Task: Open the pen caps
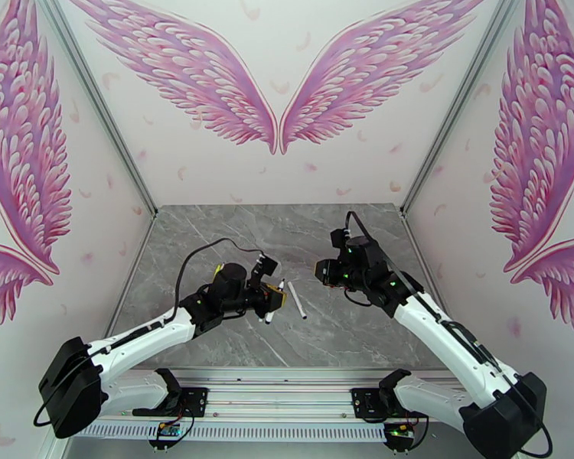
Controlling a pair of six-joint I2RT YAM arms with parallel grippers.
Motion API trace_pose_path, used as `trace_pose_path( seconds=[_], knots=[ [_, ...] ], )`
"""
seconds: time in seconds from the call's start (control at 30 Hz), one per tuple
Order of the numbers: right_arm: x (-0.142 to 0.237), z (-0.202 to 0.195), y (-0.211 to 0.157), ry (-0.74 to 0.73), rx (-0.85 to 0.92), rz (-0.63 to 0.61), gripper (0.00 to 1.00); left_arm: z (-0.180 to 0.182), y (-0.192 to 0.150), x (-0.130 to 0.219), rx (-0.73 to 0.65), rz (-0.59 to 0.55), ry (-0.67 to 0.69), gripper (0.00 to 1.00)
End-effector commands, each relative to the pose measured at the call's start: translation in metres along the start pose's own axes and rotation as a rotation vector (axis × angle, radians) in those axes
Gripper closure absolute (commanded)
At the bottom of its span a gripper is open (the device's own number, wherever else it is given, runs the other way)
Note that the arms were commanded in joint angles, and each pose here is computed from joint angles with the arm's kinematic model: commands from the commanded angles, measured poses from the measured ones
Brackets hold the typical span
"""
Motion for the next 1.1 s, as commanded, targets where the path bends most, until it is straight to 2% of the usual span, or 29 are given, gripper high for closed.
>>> trace_pose_path(
  seconds=[0.0,0.37,0.63,0.87,1.07],
  knots=[
    [-0.004,-0.025,-0.005,-0.111,0.023,0.081,0.84,-0.003,0.004,0.011,0.026,-0.035,-0.015,1.0],
    [-0.016,-0.079,0.011,-0.267,-0.05,0.146,0.84,0.005,0.004,0.014,0.051,-0.064,0.051,1.0],
    [-0.04,-0.11,0.018,-0.35,-0.064,0.195,0.82,0.012,0.009,0.02,0.065,-0.097,0.099,1.0],
    [-0.061,-0.135,0.02,-0.434,-0.073,0.251,0.82,0.021,0.006,0.027,0.07,-0.089,0.168,1.0],
    [-0.074,-0.155,0.021,-0.495,-0.069,0.291,0.81,0.027,0.001,0.029,0.089,-0.089,0.176,1.0]
  ],
)
Point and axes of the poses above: each hand's point on the last joint's axis, 136 mm out from that joint toward the fingers, its own x axis back along the fingers, its own z axis along the line the jaws close on, y = z × x, the point moved 8 cm from there along x, back along the fingers, and after that the axes turned 4 degrees about -x, right-handed, at the moved point
